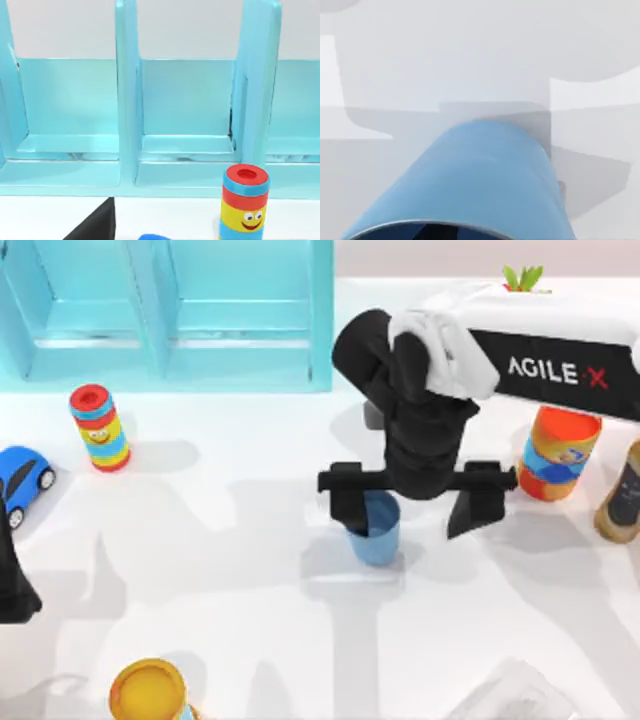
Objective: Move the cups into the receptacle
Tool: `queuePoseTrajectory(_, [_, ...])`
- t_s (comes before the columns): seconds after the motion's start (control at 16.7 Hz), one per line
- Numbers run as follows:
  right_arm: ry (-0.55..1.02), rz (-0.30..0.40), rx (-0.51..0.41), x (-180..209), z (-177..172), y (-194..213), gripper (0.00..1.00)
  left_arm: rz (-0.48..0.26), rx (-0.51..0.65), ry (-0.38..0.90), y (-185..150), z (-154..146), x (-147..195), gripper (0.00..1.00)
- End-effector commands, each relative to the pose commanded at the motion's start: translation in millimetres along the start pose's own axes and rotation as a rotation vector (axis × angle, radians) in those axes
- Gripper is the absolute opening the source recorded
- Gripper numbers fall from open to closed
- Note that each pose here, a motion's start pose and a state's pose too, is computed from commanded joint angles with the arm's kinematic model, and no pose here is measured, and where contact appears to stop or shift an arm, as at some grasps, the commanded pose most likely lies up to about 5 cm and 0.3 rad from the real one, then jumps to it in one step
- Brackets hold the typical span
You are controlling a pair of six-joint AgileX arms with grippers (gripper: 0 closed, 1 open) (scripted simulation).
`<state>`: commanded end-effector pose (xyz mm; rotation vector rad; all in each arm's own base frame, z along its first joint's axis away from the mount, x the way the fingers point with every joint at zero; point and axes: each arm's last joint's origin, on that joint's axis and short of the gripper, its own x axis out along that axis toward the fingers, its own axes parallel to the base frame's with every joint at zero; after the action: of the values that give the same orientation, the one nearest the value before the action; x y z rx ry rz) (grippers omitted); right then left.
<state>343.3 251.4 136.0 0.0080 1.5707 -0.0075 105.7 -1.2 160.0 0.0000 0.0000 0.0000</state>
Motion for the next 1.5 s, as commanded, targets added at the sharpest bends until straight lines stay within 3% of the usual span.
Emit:
queuePoseTrajectory(0.54, [0.000, 0.000, 0.000, 0.0, 0.0, 0.0, 0.02, 0.000, 0.000, 0.000, 0.0, 0.0, 0.0, 1.00])
queuePoseTrajectory(1.14, [-0.002, 0.001, 0.003, -1.9, 1.0, -2.1, 0.00, 0.000, 0.000, 0.000, 0.0, 0.0, 0.0, 1.00])
queuePoseTrajectory(1.5, [-0.005, 0.002, -0.002, -73.2, 3.8, -66.8, 0.00, 0.000, 0.000, 0.000, 0.0, 0.0, 0.0, 1.00])
